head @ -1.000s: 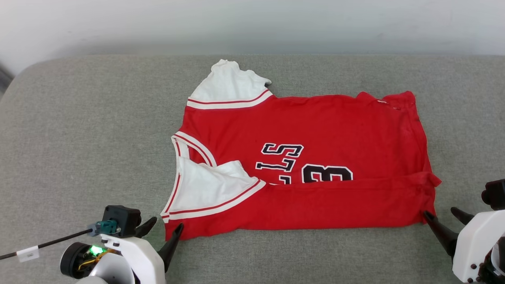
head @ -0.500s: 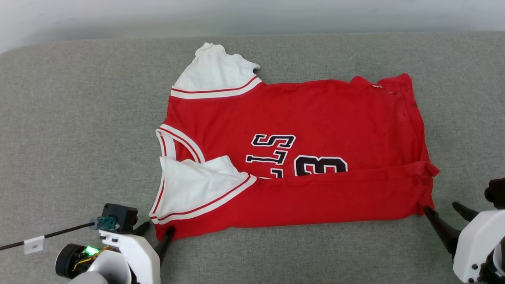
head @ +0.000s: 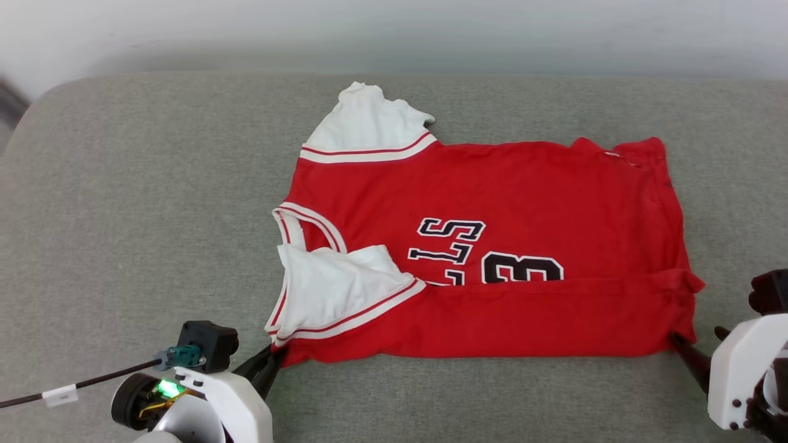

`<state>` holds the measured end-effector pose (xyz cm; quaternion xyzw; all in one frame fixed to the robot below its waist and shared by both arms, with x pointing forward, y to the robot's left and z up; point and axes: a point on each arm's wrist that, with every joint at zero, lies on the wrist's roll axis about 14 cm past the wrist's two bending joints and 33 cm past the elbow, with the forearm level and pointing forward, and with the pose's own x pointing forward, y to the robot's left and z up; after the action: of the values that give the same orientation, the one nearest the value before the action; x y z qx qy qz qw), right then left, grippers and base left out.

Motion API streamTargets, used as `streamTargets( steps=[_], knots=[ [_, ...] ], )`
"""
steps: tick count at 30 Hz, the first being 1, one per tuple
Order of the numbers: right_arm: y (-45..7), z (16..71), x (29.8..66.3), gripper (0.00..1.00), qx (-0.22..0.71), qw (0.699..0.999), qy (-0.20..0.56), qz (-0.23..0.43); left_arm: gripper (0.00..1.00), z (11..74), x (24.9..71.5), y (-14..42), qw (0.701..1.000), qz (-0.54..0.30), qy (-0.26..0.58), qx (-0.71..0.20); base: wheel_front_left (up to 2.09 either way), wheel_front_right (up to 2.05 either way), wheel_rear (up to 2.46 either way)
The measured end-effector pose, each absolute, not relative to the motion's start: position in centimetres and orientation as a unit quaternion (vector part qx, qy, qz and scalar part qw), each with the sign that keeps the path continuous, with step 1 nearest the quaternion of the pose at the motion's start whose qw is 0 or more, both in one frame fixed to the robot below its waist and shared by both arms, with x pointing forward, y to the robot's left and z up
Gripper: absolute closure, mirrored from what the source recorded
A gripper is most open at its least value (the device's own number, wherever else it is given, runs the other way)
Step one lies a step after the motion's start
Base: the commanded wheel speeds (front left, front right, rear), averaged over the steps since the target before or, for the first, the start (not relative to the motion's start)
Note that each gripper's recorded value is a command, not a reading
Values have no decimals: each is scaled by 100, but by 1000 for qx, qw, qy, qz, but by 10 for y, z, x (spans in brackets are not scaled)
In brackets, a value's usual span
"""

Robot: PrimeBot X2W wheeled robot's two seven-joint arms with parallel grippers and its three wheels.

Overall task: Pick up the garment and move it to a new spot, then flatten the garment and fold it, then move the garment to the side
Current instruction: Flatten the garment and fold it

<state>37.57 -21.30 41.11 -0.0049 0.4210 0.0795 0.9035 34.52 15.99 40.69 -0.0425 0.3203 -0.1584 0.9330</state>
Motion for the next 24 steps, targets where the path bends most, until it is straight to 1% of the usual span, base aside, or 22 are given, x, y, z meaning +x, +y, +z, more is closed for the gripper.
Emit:
streamTargets(
  steps=[6,12,13,14,15,24],
  knots=[
    [-209,381,379,0,-11,878,471,81,100,423,345,157,938,-164,303,-39,0,0,0],
    [-205,363,388,0,-18,865,494,87,100,423,345,155,936,-167,307,-42,0,0,0],
    [-205,363,388,24,-18,865,494,87,100,423,345,155,936,-167,307,-42,0,0,0],
    [-203,358,389,60,-18,861,500,91,100,419,344,156,933,-166,317,-41,0,0,0],
    [-203,357,390,100,-20,860,502,94,100,417,343,157,932,-165,320,-39,0,0,0],
    [-209,370,386,100,-21,868,488,92,100,409,332,170,927,-160,340,-18,0,0,0]
  ],
)
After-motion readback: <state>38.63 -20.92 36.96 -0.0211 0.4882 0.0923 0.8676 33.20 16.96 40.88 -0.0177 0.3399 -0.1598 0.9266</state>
